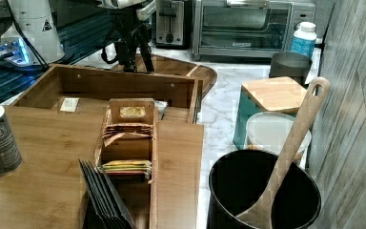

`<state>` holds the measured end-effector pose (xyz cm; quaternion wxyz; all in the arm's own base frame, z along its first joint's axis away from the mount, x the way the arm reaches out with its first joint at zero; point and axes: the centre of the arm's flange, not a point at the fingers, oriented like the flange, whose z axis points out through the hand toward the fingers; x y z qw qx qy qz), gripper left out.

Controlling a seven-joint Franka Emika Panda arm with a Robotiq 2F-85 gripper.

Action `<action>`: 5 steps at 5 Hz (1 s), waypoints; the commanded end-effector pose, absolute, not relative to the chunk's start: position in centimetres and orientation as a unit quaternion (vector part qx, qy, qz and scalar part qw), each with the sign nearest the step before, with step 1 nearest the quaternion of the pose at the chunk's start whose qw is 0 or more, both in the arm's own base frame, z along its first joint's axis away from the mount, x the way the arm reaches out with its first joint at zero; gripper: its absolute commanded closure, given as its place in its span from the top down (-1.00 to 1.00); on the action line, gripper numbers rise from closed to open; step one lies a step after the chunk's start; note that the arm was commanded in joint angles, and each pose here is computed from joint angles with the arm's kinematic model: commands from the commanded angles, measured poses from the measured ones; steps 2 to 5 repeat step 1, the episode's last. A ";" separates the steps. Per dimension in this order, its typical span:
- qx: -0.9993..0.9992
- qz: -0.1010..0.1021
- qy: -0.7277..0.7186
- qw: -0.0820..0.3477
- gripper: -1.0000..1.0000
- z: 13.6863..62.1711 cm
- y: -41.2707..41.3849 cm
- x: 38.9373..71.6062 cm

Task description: Open the drawer.

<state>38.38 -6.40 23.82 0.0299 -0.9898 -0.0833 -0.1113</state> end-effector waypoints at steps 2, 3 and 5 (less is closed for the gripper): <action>-0.982 -0.054 -0.173 0.055 1.00 21.7 1.7 34.9; -0.982 -0.054 -0.173 0.055 1.00 21.7 1.7 34.9; -0.982 -0.054 -0.173 0.055 1.00 21.7 1.7 34.9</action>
